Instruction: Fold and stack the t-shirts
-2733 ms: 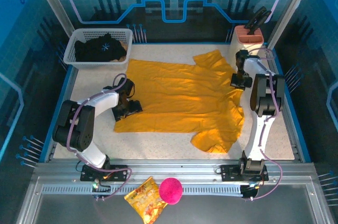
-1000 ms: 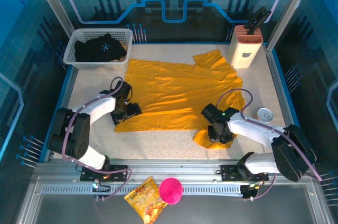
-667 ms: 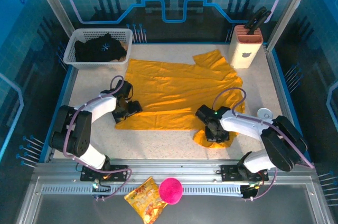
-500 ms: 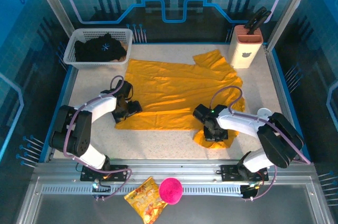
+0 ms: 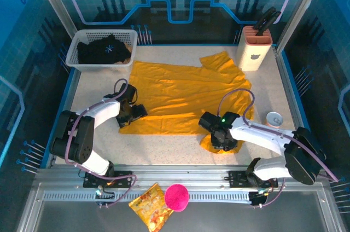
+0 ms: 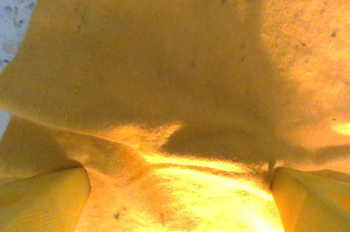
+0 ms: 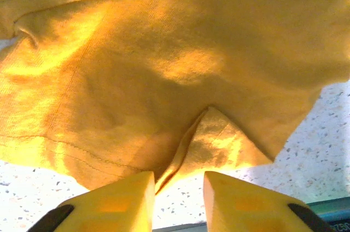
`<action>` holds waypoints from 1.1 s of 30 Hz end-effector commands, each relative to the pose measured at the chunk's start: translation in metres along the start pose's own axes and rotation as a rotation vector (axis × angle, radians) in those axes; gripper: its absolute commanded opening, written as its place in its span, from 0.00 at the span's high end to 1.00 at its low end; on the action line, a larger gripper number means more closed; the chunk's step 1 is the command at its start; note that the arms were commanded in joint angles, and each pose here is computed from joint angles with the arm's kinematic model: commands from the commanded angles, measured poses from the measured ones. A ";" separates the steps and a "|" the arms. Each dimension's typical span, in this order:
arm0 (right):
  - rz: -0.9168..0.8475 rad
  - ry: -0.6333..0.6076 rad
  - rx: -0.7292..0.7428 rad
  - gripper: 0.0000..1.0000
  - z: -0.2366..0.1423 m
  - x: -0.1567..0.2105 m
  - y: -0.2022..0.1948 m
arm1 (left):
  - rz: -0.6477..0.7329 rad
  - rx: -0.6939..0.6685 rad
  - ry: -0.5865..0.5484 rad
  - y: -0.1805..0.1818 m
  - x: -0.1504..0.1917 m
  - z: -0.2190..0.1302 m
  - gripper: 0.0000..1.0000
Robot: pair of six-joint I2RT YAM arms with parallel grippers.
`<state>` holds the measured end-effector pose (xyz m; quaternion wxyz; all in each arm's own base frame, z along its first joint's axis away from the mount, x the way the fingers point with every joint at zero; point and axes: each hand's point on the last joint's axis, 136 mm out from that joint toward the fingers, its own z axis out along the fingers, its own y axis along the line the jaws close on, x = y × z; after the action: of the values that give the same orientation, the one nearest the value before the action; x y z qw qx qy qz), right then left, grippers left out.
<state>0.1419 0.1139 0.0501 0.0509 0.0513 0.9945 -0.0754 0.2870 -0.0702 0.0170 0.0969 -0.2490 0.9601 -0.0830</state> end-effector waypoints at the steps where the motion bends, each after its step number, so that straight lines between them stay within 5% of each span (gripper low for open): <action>1: 0.038 0.006 0.044 0.64 0.002 0.000 -0.009 | 0.002 0.019 0.064 0.002 0.016 0.013 0.12; 6: 0.035 0.026 0.075 0.65 0.015 -0.005 -0.003 | 0.013 0.021 0.068 -0.001 0.013 0.015 0.11; 17: -0.014 0.096 0.185 0.95 0.028 0.016 0.001 | 0.017 0.044 0.106 -0.003 0.022 0.016 0.12; 26: 0.015 0.044 0.189 0.92 0.006 0.022 -0.015 | 0.020 0.034 0.145 0.013 0.057 0.011 0.12; 33: 0.066 -0.076 0.072 0.79 -0.022 -0.029 -0.018 | 0.068 0.080 0.052 -0.011 0.029 -0.030 0.09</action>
<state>0.1426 0.1049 0.0567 0.0504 0.0777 0.9888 -0.1173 0.2656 -0.0848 0.0250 0.1017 -0.2250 0.9616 -0.1196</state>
